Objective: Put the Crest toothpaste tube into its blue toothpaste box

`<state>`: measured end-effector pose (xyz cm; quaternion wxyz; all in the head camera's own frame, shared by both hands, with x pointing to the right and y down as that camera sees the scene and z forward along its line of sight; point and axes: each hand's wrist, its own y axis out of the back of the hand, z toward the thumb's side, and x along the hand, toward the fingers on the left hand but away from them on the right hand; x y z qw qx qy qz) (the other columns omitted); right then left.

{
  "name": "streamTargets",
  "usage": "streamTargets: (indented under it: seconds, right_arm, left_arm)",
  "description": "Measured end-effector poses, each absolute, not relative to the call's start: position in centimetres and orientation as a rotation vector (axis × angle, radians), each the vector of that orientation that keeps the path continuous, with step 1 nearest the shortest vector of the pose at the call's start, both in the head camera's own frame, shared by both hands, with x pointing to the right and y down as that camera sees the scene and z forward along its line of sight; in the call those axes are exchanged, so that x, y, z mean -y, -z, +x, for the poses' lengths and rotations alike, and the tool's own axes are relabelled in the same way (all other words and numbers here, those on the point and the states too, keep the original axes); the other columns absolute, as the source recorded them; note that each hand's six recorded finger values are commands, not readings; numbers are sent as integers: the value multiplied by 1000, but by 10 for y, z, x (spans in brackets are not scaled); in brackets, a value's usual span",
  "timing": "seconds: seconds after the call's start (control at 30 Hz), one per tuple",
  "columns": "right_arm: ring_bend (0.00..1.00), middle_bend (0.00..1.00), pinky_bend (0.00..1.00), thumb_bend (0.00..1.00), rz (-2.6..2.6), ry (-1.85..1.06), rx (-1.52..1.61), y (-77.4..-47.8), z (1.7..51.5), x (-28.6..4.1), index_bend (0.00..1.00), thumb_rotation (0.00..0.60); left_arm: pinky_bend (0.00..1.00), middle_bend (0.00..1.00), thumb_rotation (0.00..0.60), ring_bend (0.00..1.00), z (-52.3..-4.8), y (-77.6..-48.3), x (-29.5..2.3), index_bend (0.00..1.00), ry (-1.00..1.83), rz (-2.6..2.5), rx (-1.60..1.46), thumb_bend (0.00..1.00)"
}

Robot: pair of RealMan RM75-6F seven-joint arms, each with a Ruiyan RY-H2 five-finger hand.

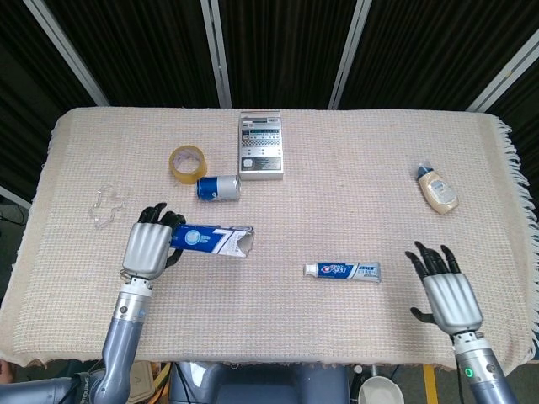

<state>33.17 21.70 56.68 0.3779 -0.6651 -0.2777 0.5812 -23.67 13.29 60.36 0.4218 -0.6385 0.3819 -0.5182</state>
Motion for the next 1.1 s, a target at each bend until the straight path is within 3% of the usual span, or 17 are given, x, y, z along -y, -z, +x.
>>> streamTargets:
  seconds: [0.27, 0.43, 0.7, 1.1]
  right_arm:
    - [150, 222, 0, 55, -1809, -1303, 628, -576, 239, -203, 258, 600]
    - [150, 253, 0, 71, -1855, -1273, 645, -589, 214, -191, 289, 600]
    - [164, 290, 0, 71, -1845, -1302, 638, -615, 215, -178, 302, 600]
    - [168, 324, 0, 71, -1855, -1390, 658, -652, 250, -184, 311, 600]
  left_arm:
    - [210, 378, 600, 176, -251, -589, -127, 381, 1312, -1581, -985, 313]
    - [210, 378, 600, 176, -257, -592, -128, 381, 1322, -1611, -1018, 313]
    - [210, 378, 600, 176, -266, -589, -127, 381, 1321, -1595, -1020, 312]
    - [211, 375, 600, 176, -262, -582, -126, 381, 1312, -1587, -1000, 313]
